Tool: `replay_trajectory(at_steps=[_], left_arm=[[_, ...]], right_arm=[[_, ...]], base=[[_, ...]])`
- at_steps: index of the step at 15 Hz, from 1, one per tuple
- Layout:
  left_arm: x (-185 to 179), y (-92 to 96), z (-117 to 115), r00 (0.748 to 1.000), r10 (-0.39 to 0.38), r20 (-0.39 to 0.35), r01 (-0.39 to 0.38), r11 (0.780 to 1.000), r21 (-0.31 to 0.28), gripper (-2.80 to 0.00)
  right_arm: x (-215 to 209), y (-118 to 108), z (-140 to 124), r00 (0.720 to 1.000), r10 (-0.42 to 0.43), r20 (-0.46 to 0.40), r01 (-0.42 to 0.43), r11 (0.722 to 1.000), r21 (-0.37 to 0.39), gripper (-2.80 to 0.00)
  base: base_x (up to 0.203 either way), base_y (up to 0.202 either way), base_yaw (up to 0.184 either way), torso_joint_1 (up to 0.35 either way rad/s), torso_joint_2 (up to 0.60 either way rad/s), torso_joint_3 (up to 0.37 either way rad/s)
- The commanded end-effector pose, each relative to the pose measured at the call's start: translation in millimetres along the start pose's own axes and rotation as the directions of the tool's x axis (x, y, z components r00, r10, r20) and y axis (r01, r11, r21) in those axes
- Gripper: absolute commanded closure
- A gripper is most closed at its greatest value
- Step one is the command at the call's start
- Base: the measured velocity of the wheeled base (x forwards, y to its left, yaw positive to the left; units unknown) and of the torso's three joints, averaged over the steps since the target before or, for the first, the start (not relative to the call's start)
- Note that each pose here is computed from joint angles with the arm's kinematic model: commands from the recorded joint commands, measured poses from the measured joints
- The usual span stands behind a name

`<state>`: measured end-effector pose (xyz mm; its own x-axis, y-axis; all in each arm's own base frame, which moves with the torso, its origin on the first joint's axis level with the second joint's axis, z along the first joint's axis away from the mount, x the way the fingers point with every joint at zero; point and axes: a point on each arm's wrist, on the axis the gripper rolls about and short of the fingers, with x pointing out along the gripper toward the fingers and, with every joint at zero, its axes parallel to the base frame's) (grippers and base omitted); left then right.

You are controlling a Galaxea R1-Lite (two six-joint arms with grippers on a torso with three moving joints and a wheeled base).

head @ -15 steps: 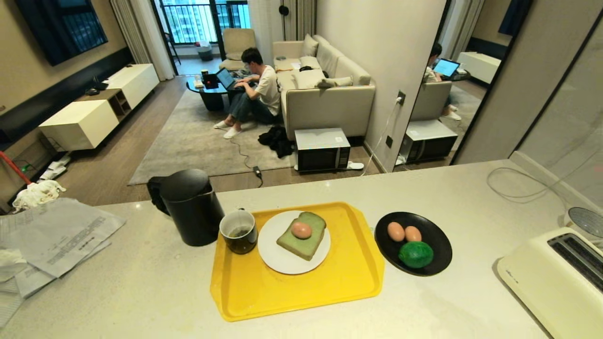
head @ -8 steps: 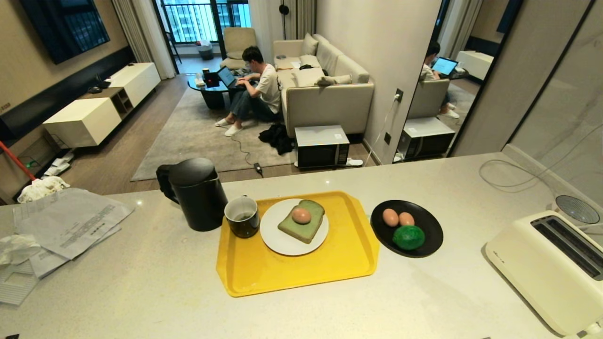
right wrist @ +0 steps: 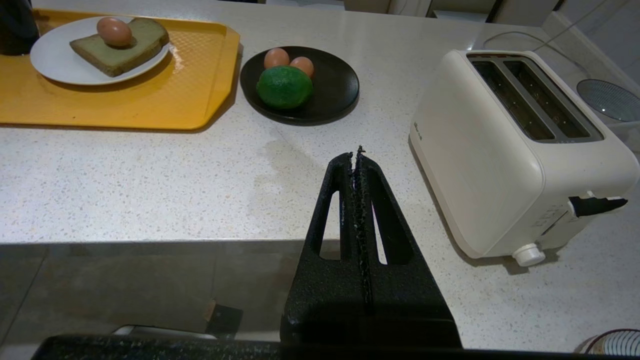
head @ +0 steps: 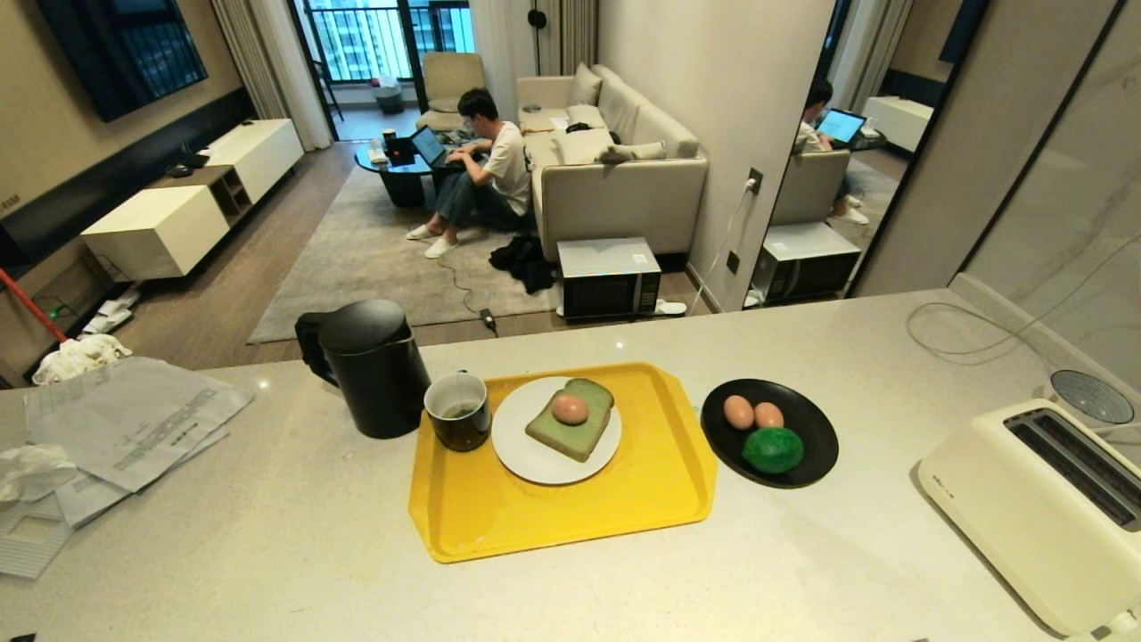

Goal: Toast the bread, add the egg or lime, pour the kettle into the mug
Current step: Pick up the kettle

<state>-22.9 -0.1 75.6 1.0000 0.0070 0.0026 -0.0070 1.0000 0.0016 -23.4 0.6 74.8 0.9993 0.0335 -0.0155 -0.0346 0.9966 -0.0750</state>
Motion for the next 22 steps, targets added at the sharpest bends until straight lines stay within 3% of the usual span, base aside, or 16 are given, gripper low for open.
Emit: replay_trajectory(at_steps=[1,22], left_arm=[[0.0,0.0,0.0,1.0,0.001,0.001,-0.001,1.0,0.0,0.0],[0.0,0.0,0.0,1.0,0.001,0.001,-0.001,1.0,0.0,0.0]], right_arm=[[0.1,0.0,0.0,1.0,0.002,-0.001,-0.002,1.0,-0.001,0.0],[0.1,0.0,0.0,1.0,0.002,-0.001,-0.002,1.0,0.0,0.0]], base=[[0.0,0.0,0.0,0.0,0.0,0.0],[0.0,0.0,0.0,0.0,0.0,0.0]])
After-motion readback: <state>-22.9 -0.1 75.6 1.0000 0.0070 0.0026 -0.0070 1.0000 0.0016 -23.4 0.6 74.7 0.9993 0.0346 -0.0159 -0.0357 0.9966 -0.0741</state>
